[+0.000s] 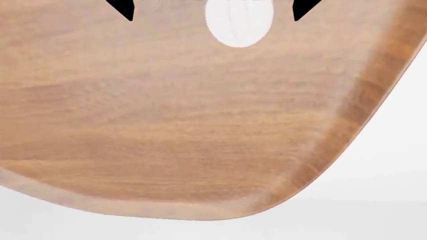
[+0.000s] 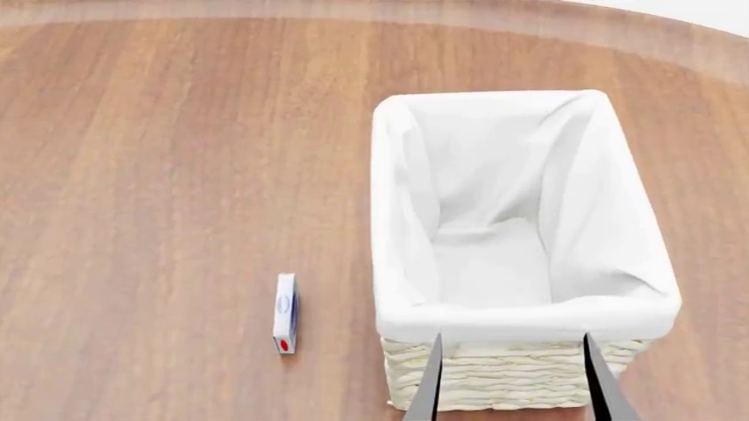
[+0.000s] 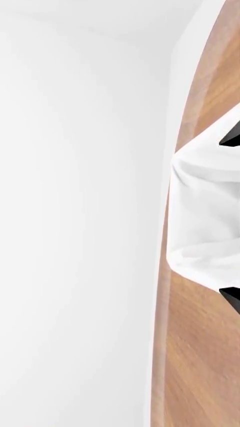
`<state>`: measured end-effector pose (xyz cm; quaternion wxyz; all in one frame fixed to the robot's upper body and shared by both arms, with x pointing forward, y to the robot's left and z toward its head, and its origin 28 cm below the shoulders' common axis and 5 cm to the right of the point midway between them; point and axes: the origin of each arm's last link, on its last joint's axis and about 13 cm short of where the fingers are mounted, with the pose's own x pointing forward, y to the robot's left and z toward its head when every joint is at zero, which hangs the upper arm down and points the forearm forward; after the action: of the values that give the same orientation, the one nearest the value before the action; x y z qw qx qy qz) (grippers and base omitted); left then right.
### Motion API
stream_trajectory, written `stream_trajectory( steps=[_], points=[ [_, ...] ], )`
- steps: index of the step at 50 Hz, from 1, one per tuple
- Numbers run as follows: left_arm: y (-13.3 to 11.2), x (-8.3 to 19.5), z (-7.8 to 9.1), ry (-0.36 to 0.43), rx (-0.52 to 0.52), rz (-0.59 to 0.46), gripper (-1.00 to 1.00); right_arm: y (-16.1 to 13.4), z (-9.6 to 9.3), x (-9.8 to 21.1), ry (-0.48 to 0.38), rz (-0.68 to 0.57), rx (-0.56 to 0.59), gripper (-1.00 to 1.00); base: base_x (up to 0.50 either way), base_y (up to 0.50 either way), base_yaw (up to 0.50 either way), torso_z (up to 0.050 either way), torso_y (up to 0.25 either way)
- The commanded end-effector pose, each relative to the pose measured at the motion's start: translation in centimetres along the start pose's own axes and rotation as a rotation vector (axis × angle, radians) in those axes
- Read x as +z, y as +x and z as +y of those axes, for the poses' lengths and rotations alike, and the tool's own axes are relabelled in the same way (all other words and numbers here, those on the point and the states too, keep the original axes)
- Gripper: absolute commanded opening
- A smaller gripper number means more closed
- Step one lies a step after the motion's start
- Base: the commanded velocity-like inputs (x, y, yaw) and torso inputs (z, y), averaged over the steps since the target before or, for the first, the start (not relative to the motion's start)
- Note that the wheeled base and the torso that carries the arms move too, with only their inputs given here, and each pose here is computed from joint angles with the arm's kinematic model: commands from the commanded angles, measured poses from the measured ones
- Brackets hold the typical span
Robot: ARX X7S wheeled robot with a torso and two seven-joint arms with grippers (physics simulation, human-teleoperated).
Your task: Pick up the ketchup, and put it in the basket.
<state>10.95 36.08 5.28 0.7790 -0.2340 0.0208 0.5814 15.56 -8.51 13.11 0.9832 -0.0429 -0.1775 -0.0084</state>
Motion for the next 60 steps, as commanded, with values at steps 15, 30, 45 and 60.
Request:
stream_trajectory(
  steps=[15,30,45,60],
  points=[
    [1.1,-1.5,0.6,0.066,0.015,-0.006,1.00,0.0,0.0,0.1,0.004,-0.003,0.000,1.00,0.00,0.00,0.00,0.000,0.000],
    [1.3,-1.9,1.0,0.046,0.030,0.026,1.00,0.0,0.0,0.1,0.004,-0.003,0.002,1.00,0.00,0.00,0.00,0.000,0.000],
    [1.2,-1.8,1.1,0.050,0.032,0.004,-1.00,0.0,0.0,0.1,0.003,-0.003,0.002,1.00,0.00,0.00,0.00,0.000,0.000],
    [1.2,-2.0,1.1,0.078,0.015,-0.004,-1.00,0.0,0.1,0.0,0.003,-0.003,0.003,1.00,0.00,0.00,0.00,0.000,0.000]
  ],
)
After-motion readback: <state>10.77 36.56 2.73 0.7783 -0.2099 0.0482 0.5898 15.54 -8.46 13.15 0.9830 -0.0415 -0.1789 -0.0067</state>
